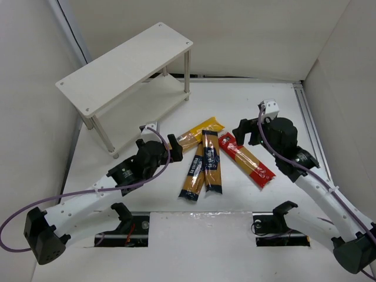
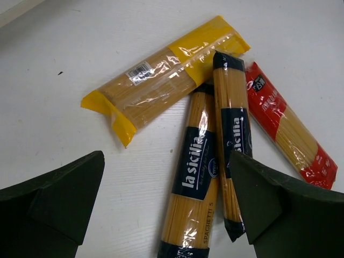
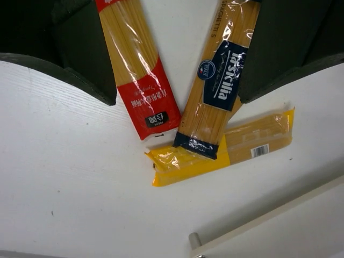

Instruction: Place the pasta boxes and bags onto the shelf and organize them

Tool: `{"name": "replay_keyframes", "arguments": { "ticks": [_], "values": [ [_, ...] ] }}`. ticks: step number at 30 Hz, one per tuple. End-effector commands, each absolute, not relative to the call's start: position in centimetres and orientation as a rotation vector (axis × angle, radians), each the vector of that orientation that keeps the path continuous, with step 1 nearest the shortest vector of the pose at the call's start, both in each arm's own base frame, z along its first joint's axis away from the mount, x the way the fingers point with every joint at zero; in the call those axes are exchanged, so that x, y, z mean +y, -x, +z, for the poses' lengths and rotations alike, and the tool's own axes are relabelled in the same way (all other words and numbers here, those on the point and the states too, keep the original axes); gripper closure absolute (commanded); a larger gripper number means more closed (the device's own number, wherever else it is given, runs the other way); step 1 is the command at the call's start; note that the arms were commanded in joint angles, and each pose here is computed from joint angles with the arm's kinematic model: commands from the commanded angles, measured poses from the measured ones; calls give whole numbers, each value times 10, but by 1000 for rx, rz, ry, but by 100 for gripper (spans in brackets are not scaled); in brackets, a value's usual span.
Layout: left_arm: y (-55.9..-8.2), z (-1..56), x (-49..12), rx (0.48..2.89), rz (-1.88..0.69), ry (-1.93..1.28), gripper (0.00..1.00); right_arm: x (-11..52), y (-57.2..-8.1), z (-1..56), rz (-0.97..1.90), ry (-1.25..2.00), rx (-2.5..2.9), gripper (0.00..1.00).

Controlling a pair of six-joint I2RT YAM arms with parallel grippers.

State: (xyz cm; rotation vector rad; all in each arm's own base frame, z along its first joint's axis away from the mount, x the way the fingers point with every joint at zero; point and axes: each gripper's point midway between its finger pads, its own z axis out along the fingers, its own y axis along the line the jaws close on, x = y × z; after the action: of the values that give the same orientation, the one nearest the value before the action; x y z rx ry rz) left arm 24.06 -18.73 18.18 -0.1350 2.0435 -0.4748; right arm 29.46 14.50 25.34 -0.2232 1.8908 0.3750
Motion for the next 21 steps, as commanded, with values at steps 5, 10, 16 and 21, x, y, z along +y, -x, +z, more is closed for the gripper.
{"name": "replay_keyframes", "arguments": {
  "ticks": [5,10,16,21],
  "values": [
    [-238,178,-190,2045,-502,112,0,180,-290,232,527,428,1875,0],
    [-238,184,-190,2042,-504,113,0,190,-284,180,541,487,2038,0],
    [-240,181,-192,2048,-501,111,0,219,-267,114,556,578,2208,0],
    [-237,166,-190,2092,-473,119,0,234,-268,69,506,593,2358,0]
  ]
}}
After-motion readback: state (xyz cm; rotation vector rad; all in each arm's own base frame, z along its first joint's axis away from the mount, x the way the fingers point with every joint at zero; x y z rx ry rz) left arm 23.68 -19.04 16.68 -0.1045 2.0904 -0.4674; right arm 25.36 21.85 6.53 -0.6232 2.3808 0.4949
